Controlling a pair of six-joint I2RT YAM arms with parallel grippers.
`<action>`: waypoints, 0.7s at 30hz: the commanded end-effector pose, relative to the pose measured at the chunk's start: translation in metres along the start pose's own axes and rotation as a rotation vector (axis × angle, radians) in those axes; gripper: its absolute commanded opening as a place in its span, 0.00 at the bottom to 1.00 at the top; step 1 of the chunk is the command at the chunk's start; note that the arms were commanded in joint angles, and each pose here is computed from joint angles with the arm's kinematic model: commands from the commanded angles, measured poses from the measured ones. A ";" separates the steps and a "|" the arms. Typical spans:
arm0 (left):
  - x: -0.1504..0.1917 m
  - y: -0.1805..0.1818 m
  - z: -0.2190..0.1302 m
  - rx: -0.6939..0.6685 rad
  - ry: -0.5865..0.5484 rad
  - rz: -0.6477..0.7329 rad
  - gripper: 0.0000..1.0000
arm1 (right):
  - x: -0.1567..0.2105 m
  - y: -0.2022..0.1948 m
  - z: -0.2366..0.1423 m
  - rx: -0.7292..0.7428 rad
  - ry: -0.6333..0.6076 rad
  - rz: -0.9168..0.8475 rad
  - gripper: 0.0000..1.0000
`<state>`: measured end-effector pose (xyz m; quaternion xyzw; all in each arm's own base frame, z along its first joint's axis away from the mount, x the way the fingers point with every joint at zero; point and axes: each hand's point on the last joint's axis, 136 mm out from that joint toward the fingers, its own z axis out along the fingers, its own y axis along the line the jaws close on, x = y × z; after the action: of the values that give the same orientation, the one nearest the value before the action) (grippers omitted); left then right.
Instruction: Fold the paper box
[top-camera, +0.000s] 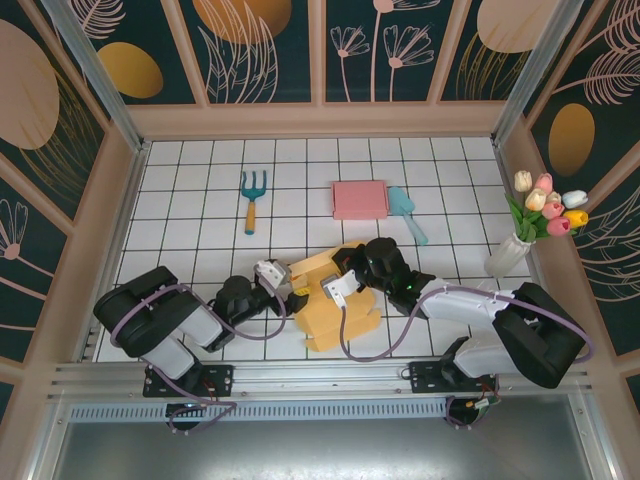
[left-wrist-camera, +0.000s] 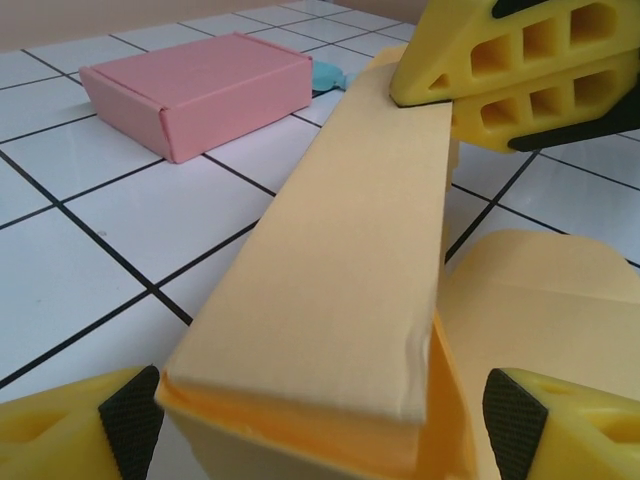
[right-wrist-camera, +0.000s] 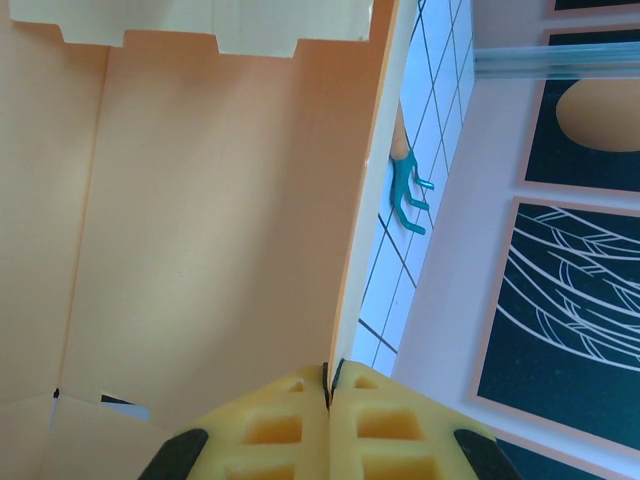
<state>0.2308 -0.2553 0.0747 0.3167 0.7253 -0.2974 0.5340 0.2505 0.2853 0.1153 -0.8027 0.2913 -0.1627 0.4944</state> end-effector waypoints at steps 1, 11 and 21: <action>-0.001 0.003 0.006 -0.002 0.008 0.027 0.85 | -0.012 0.040 -0.001 -0.158 -0.052 0.007 0.00; -0.001 0.001 0.012 0.013 0.023 0.024 0.78 | -0.009 0.047 0.002 -0.184 -0.039 0.006 0.00; -0.003 -0.003 0.020 0.046 0.037 0.015 0.45 | -0.008 0.050 0.003 -0.195 -0.032 0.002 0.00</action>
<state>0.2384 -0.2663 0.0714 0.3320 0.7289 -0.2936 0.5218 0.2526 0.2857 0.1143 -0.8054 0.2943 -0.1632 0.4879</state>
